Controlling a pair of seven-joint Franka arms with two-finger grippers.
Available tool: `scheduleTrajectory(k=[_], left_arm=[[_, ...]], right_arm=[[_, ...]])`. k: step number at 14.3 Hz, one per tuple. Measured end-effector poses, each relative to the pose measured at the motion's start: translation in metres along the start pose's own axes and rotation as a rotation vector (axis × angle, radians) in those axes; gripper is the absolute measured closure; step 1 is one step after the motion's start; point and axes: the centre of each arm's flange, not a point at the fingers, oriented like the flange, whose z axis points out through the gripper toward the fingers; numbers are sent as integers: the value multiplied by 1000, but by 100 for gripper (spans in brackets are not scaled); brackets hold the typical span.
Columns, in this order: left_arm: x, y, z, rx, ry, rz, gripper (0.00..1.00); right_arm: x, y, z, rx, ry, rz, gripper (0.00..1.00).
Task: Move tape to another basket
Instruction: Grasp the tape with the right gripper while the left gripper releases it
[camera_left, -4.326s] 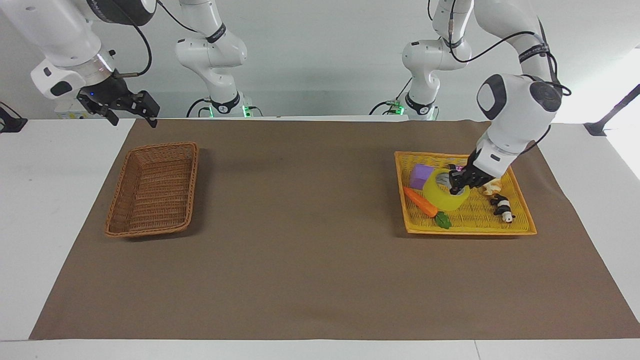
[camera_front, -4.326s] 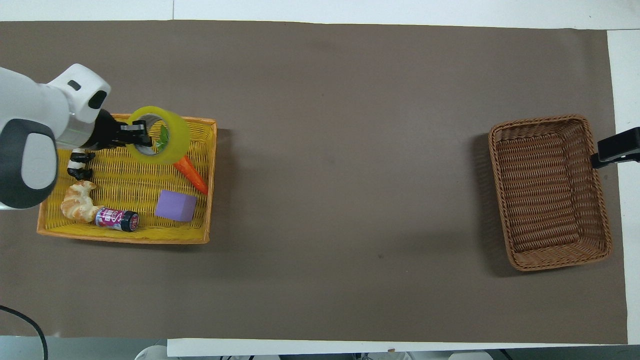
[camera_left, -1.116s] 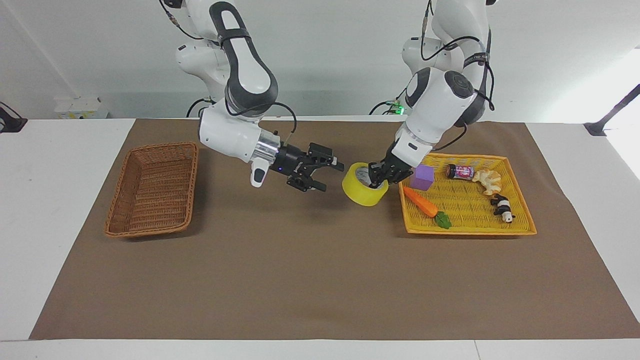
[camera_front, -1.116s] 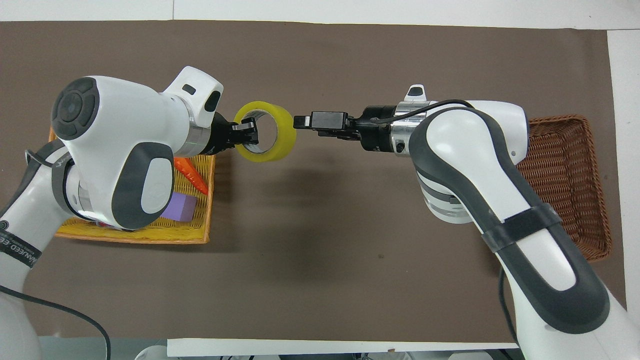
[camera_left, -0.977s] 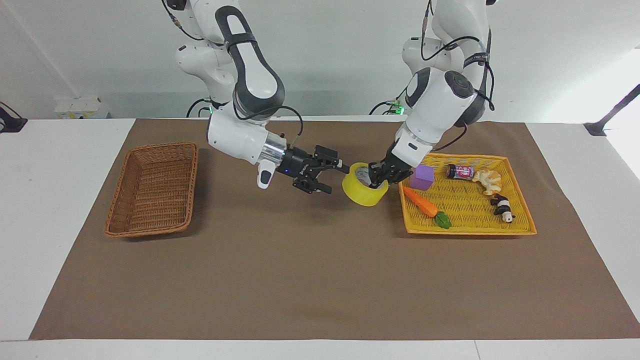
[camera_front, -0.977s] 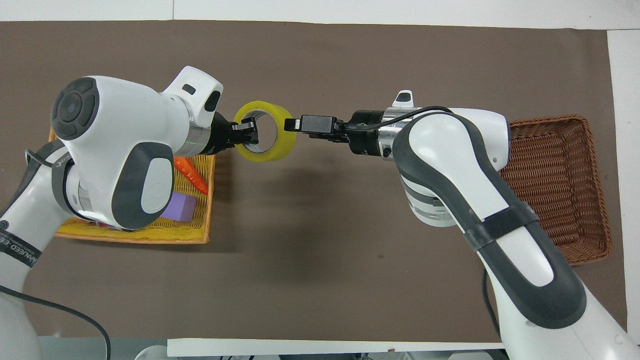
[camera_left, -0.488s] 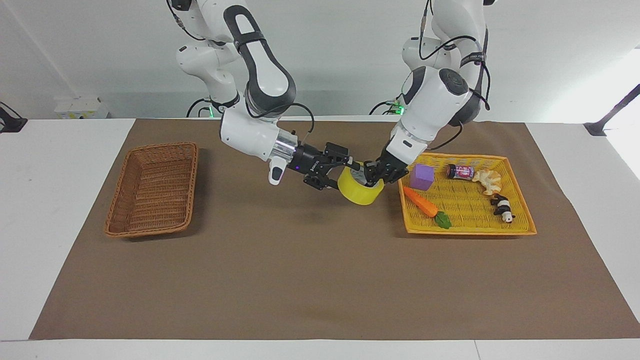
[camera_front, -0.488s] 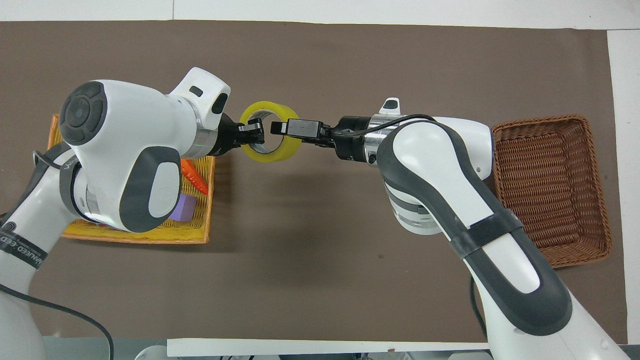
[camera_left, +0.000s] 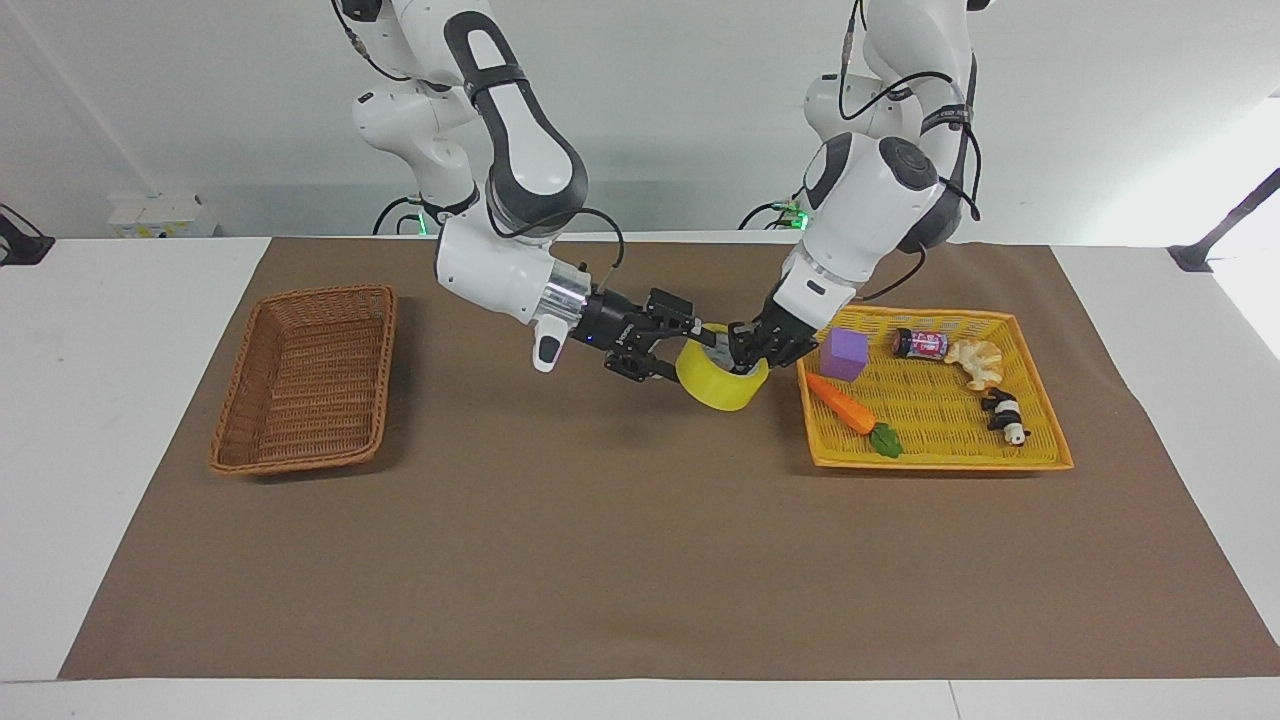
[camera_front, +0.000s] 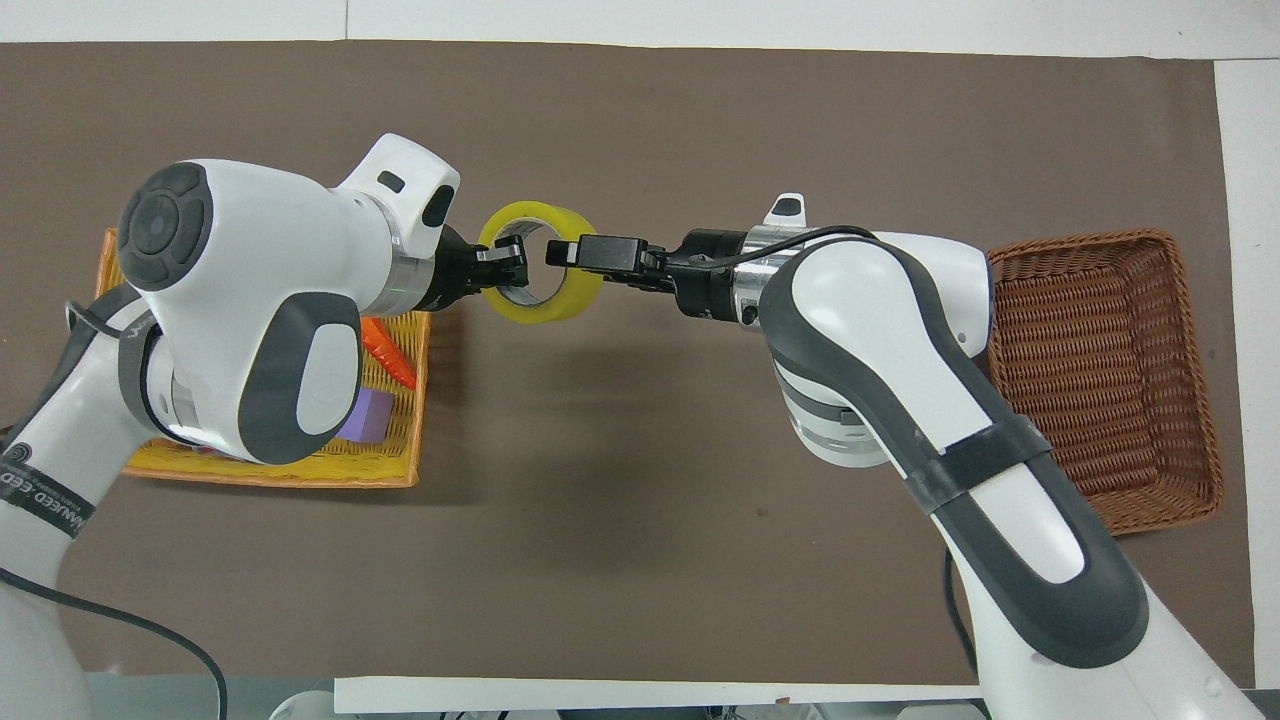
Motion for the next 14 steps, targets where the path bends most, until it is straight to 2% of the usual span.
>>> scheduleTrajectory(k=[1, 3, 4, 5, 11, 12, 14], left_arm=[[0, 0, 0, 0, 0, 0, 78], [1, 0, -1, -1, 2, -1, 78], [1, 0, 0, 0, 1, -1, 78], [1, 0, 0, 0, 1, -1, 78], [1, 0, 0, 0, 1, -1, 77], [1, 0, -1, -2, 5, -1, 71], [5, 3, -8, -12, 19, -1, 49]], right_arm=[[0, 0, 0, 0, 0, 0, 21], [0, 2, 0, -3, 3, 2, 39], [0, 2, 0, -4, 3, 2, 39], [0, 2, 0, -3, 2, 2, 45], [0, 2, 0, -3, 2, 2, 45], [0, 2, 0, -4, 2, 3, 45], [0, 3, 1, -5, 1, 5, 45]])
